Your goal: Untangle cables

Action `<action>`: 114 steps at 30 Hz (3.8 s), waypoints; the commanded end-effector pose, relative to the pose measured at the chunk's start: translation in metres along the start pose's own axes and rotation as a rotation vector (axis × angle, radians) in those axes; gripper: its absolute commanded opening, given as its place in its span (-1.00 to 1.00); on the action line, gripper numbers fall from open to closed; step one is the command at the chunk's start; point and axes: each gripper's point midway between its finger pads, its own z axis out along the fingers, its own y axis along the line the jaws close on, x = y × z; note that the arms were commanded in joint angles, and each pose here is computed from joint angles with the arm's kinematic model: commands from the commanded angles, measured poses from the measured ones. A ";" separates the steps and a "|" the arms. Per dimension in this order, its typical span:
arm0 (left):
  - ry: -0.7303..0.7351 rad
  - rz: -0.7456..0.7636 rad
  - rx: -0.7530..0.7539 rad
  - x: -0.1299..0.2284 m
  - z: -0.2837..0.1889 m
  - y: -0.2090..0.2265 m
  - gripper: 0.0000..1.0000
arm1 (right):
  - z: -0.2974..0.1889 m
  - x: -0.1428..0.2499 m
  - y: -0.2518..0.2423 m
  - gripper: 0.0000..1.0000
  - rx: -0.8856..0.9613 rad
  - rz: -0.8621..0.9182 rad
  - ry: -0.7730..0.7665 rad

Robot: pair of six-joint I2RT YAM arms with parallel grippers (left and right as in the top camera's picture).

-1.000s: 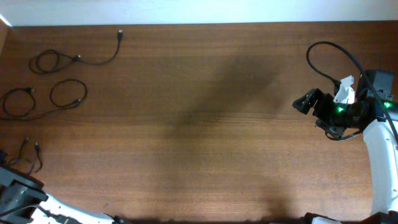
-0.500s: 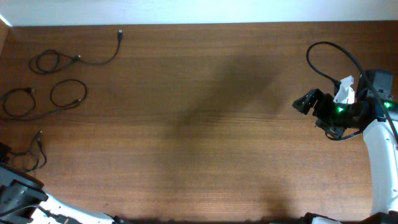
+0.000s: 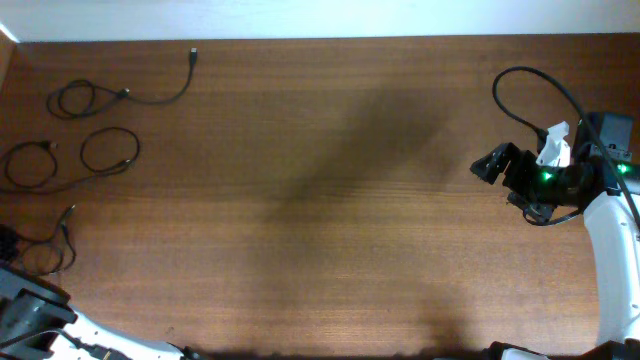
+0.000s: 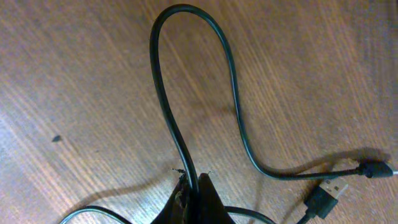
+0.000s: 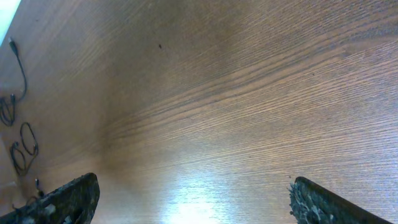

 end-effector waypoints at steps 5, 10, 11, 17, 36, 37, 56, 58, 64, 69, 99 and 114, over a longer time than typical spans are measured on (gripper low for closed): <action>0.005 0.089 0.038 0.001 0.002 -0.008 -1.00 | 0.000 0.000 0.001 0.97 -0.008 -0.010 0.002; -0.005 0.192 0.045 -0.001 0.003 -0.021 -1.00 | 0.000 0.000 0.001 0.97 -0.008 -0.010 0.002; -0.008 0.242 0.048 -0.001 0.003 -0.028 -1.00 | 0.000 0.000 0.001 0.97 -0.008 -0.010 0.002; -0.023 0.336 0.056 -0.004 0.004 -0.054 -1.00 | 0.000 0.000 0.001 0.97 -0.008 -0.010 0.002; 0.078 0.156 -0.108 0.016 0.001 0.009 -0.62 | 0.000 -0.003 0.001 0.96 -0.010 -0.015 -0.007; 0.077 0.156 -0.108 0.016 0.001 0.008 -0.57 | 0.000 -0.003 0.001 0.97 -0.010 -0.016 -0.007; -0.063 0.130 0.083 -0.027 -0.048 -0.029 1.00 | 0.000 -0.001 0.001 0.97 -0.009 -0.012 -0.001; -0.056 0.129 0.083 -0.025 -0.049 -0.029 1.00 | 0.000 -0.001 0.001 0.97 -0.008 -0.011 0.000; -0.026 0.126 0.076 -0.018 -0.049 -0.027 0.94 | 0.000 -0.001 0.000 0.97 -0.006 -0.012 -0.001; 0.037 0.143 -0.178 -0.007 -0.050 0.008 0.98 | 0.000 -0.003 0.001 0.97 -0.006 -0.016 -0.008; -0.476 0.198 0.898 0.007 -0.351 -0.232 0.98 | -0.001 0.019 0.003 0.97 -0.028 0.030 0.081; -0.192 0.808 0.874 0.225 -0.355 -0.393 0.99 | -0.013 0.066 -0.005 0.96 0.015 0.081 0.247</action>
